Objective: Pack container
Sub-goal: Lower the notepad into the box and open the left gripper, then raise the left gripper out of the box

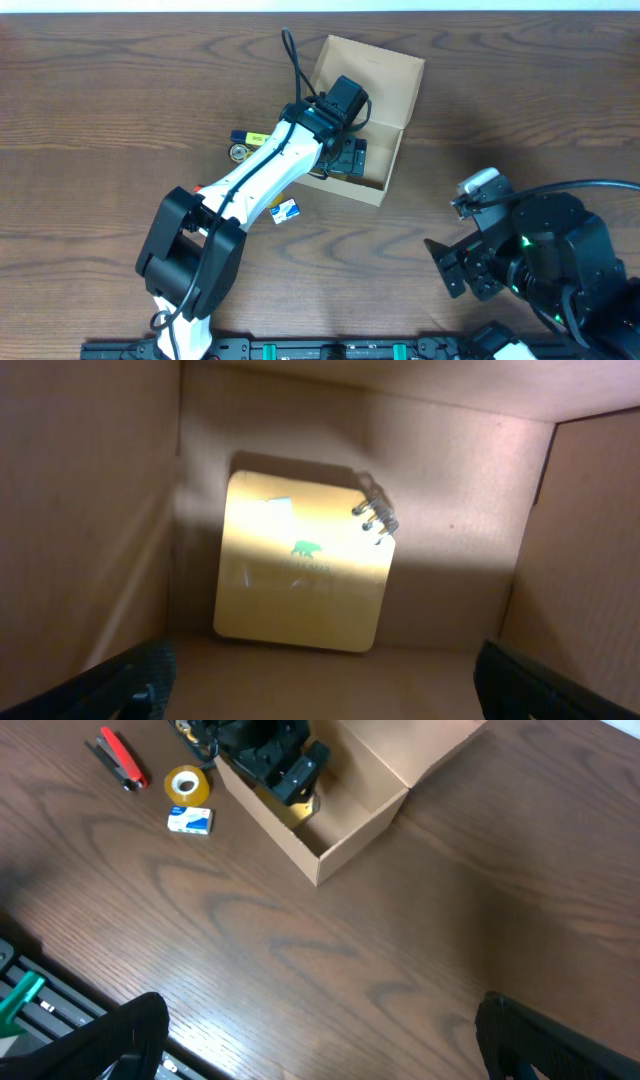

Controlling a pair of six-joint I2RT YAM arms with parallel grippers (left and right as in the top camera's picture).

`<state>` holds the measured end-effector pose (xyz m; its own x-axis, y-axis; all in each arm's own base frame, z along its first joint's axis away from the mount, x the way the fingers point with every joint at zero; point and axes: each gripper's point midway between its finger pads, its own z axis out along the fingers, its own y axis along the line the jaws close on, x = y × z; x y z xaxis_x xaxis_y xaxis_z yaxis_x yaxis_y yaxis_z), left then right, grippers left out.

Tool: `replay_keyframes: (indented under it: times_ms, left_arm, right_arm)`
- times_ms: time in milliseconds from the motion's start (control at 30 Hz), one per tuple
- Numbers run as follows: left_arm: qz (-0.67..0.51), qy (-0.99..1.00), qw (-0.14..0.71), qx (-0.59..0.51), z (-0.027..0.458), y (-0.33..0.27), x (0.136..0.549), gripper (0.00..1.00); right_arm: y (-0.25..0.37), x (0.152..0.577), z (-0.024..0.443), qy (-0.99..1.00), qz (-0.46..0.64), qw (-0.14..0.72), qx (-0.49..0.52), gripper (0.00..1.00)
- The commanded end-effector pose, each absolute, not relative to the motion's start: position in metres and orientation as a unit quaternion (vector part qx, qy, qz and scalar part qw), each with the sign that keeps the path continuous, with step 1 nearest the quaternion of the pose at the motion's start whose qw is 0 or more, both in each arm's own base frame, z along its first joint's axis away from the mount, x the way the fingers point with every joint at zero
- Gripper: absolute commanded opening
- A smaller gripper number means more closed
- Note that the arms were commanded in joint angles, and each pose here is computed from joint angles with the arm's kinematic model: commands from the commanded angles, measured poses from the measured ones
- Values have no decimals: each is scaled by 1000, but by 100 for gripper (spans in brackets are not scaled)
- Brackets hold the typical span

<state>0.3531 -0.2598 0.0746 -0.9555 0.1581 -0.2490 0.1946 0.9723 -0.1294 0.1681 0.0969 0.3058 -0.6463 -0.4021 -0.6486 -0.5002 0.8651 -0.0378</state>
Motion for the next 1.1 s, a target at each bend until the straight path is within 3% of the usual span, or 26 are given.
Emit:
replay_keyframes:
  times_ms: [0,167,433,700,1067]
  left_arm:
    - [-83,978,151,116,93,-267,368,100]
    - [-95,963,195,161,122,-280,386,75]
    - [-45,949,255,180,163,-270,411,75]
    - [69,962,206,168,150,-210,402,79]
    - [-4,981,139,132,106,-186,396,80]
  right_arm:
    - [94,169,306,908,74,339,-236,99]
    - [94,169,306,908,74,339,-236,99]
    - [94,169,306,908,74,339,-236,99]
    - [94,169,306,908,74,339,-236,99]
    - [94,169,306,908,74,339,-236,99]
